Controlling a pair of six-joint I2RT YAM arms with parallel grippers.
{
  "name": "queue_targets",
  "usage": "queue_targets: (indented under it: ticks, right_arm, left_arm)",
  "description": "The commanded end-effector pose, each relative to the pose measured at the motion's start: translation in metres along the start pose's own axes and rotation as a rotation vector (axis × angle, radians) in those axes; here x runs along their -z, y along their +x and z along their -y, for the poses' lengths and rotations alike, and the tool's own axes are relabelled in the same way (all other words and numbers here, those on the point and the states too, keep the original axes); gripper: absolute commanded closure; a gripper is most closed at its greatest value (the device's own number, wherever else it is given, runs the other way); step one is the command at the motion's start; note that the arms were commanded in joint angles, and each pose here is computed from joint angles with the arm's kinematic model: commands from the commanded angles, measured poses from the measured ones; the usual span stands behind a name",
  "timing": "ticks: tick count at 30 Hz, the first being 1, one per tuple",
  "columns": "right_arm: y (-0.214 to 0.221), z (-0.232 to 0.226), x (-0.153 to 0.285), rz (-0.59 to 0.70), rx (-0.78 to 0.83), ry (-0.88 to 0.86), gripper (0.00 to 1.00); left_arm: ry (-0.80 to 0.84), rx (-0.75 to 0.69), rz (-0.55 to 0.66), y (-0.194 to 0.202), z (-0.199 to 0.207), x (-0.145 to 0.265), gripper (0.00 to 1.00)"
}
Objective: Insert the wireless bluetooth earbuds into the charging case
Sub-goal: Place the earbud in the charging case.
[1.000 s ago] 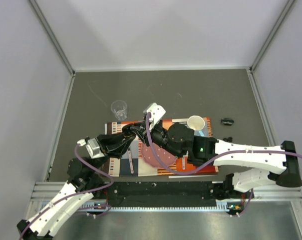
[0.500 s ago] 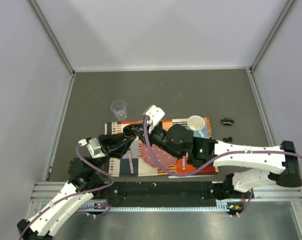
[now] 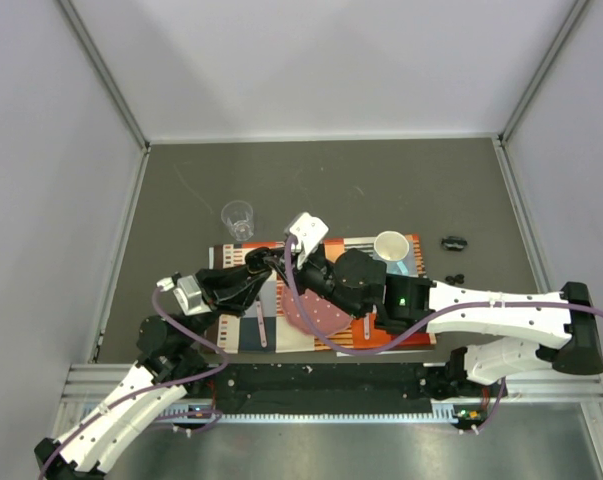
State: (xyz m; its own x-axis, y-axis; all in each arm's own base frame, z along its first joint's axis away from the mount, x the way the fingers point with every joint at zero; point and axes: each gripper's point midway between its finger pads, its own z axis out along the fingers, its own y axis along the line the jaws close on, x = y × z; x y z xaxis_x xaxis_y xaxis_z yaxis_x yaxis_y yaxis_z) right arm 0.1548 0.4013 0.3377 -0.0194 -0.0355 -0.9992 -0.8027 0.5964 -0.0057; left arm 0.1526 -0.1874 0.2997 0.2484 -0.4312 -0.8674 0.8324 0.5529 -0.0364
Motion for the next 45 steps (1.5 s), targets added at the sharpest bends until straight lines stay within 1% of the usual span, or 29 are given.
queue_targets:
  ticks: [1,4,9,14,18,19,22,23,25,26,28,29,31,32,34,35,39,41,45]
  right_arm:
    - [0.008,-0.01,0.008,-0.031,0.061,-0.058,1.0]
    - [0.013,-0.013,0.007,-0.05,0.077,-0.064,1.0]
    - [0.011,-0.008,0.004,-0.05,0.083,-0.026,1.0]
    - [0.007,-0.01,0.0,-0.058,0.09,-0.025,1.0]
    - [-0.002,-0.013,-0.002,-0.047,0.074,-0.033,0.96]
    - [-0.001,-0.013,-0.002,-0.062,0.073,-0.033,0.94]
    - [-0.003,-0.014,-0.001,-0.071,0.062,-0.037,0.87]
    - [-0.006,-0.016,-0.001,-0.07,0.057,-0.043,0.8]
    - [-0.011,-0.015,0.001,-0.06,0.052,-0.046,0.77]
    - [-0.013,-0.016,0.002,-0.058,0.049,-0.051,0.69]
    - [-0.024,-0.016,0.005,-0.038,0.004,-0.05,0.62]
    - [-0.026,-0.016,0.005,-0.034,-0.005,-0.052,0.56]
    - [-0.036,-0.016,0.008,-0.013,-0.034,-0.057,0.48]
    - [-0.039,-0.016,0.009,-0.006,-0.045,-0.059,0.4]
    - [-0.052,-0.015,0.013,0.028,-0.086,-0.059,0.34]
    - [-0.056,-0.016,0.014,0.036,-0.099,-0.066,0.28]
    - [-0.08,-0.01,0.022,0.088,-0.205,-0.086,0.19]
    - [-0.092,-0.006,0.029,0.117,-0.251,-0.107,0.17]
    - [-0.105,0.014,0.038,0.155,-0.351,-0.094,0.15]
  left_arm:
    - [-0.019,-0.025,0.126,-0.033,-0.002,-0.002,1.0]
    - [-0.015,-0.026,0.129,-0.034,-0.001,-0.002,1.0]
    - [0.007,-0.03,0.133,-0.036,0.003,-0.002,1.0]
    - [0.025,-0.038,0.13,-0.035,0.006,-0.001,1.0]
    - [0.04,-0.045,0.13,-0.034,0.009,0.0,1.0]
    - [0.04,-0.045,0.13,-0.034,0.009,0.0,1.0]
    - [0.044,-0.048,0.128,-0.033,0.009,0.0,1.0]
    - [0.043,-0.049,0.128,-0.033,0.009,0.0,1.0]
    - [0.044,-0.049,0.125,-0.032,0.009,0.0,1.0]
    - [0.042,-0.047,0.121,-0.031,0.008,0.0,1.0]
    - [0.043,-0.046,0.119,-0.03,0.009,0.0,1.0]
    - [0.039,-0.047,0.114,-0.028,0.008,0.0,1.0]
    - [0.037,-0.043,0.111,-0.026,0.007,0.001,1.0]
    - [0.037,-0.043,0.111,-0.026,0.007,0.001,1.0]
    - [0.036,-0.042,0.107,-0.024,0.007,0.001,1.0]
    - [0.036,-0.041,0.107,-0.024,0.007,0.001,1.0]
    - [0.037,-0.035,0.101,-0.022,0.007,0.001,1.0]
    - [0.034,-0.034,0.102,-0.022,0.007,0.001,1.0]
    - [0.034,-0.033,0.103,-0.022,0.007,0.001,1.0]
